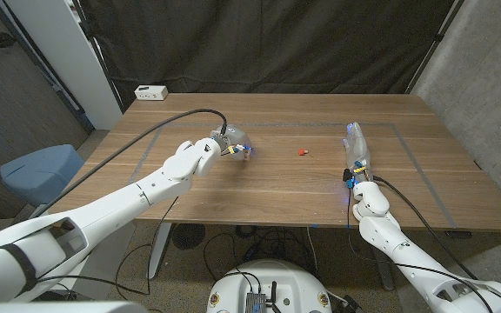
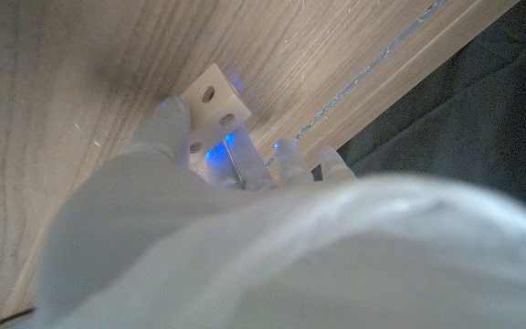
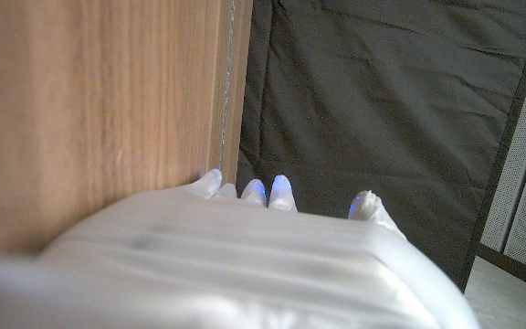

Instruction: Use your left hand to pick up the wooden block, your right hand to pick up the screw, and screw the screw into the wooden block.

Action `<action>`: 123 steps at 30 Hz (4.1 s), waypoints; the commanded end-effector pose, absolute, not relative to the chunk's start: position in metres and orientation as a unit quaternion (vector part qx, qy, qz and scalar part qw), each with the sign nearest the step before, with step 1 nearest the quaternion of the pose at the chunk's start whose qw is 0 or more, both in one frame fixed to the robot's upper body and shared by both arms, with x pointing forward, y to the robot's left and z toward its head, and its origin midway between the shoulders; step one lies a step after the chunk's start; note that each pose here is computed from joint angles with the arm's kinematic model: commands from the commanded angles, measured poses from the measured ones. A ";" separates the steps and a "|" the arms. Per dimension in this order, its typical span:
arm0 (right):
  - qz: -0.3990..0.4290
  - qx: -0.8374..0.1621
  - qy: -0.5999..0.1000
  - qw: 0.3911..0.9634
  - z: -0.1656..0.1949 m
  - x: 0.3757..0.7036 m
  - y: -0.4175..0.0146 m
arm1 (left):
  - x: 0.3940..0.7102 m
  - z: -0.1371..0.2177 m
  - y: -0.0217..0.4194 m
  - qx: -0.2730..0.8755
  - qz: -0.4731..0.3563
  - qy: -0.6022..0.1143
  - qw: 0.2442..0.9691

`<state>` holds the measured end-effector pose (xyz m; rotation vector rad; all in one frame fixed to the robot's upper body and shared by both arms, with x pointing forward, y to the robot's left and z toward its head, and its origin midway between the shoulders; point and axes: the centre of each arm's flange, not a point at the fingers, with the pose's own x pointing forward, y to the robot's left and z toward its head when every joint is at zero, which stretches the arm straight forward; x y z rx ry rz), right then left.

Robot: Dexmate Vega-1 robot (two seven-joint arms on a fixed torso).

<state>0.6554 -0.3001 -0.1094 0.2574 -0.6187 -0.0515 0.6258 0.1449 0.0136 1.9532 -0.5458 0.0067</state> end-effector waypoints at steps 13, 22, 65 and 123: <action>-0.031 0.130 -0.302 0.944 -0.113 0.655 -0.299 | 0.630 0.008 0.145 0.813 0.016 -0.246 0.528; -0.031 0.129 -0.303 0.944 -0.112 0.655 -0.301 | 0.629 0.012 0.145 0.812 0.021 -0.251 0.527; -0.011 0.044 -0.309 0.950 -0.075 0.635 -0.305 | 0.603 0.037 0.144 0.686 0.081 -0.341 0.638; -0.002 -0.283 -0.286 0.916 0.010 0.609 -0.305 | 0.642 0.039 0.157 0.410 -0.048 -0.378 0.829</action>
